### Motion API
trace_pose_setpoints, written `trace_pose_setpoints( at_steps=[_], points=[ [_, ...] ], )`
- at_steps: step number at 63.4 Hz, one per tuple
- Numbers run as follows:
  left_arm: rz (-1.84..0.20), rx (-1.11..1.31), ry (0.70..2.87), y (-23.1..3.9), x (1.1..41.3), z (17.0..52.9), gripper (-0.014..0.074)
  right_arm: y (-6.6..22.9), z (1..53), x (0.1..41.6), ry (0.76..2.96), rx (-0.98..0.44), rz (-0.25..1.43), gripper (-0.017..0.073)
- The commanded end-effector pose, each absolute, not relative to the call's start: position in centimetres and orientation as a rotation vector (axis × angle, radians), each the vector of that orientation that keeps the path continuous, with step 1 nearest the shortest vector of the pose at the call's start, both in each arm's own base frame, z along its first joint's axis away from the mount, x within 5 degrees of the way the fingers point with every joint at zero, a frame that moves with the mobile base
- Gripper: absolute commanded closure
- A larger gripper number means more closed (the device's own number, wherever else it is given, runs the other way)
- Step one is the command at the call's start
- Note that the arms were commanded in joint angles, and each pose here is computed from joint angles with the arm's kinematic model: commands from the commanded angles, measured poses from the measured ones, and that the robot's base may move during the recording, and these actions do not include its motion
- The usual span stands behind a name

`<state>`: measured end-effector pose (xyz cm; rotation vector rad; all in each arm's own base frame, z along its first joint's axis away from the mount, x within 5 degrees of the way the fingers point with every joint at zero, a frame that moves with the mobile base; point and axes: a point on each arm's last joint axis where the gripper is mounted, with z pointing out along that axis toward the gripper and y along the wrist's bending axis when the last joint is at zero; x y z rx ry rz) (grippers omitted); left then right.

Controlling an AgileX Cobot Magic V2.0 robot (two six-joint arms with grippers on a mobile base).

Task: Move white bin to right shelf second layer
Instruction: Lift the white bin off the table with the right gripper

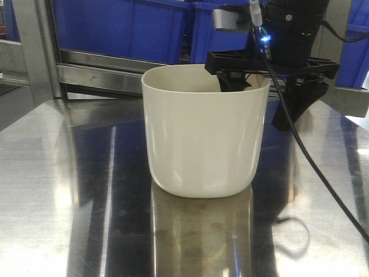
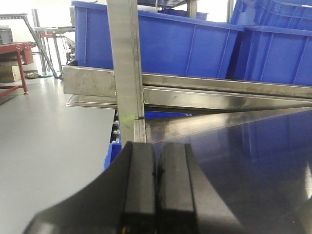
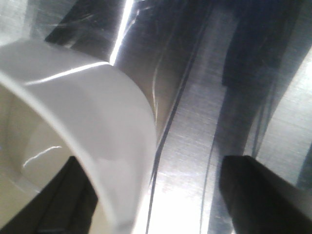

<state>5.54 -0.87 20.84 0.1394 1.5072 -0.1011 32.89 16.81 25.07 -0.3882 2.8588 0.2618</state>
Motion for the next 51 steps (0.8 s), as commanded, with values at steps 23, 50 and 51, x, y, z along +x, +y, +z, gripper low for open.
trace_pose_setpoints(
  at_steps=[23, 50, 51],
  points=[
    [-0.114, 0.119, 1.435, -0.8, 5.5, 20.6, 0.0509, 16.5, 30.9, 32.3, 2.592, -0.362, 0.35, 0.0502],
    [-0.114, 0.119, 1.435, -0.8, 5.5, 20.6, 0.0509, 11.8, 39.9, 26.9, 2.221, -0.278, 0.364, 0.0504],
    [-0.114, 0.119, 1.435, -0.8, 5.5, 20.6, 0.0509, 11.5, 40.0, 26.7, 2.211, -0.269, 0.362, 0.0504]
  ],
)
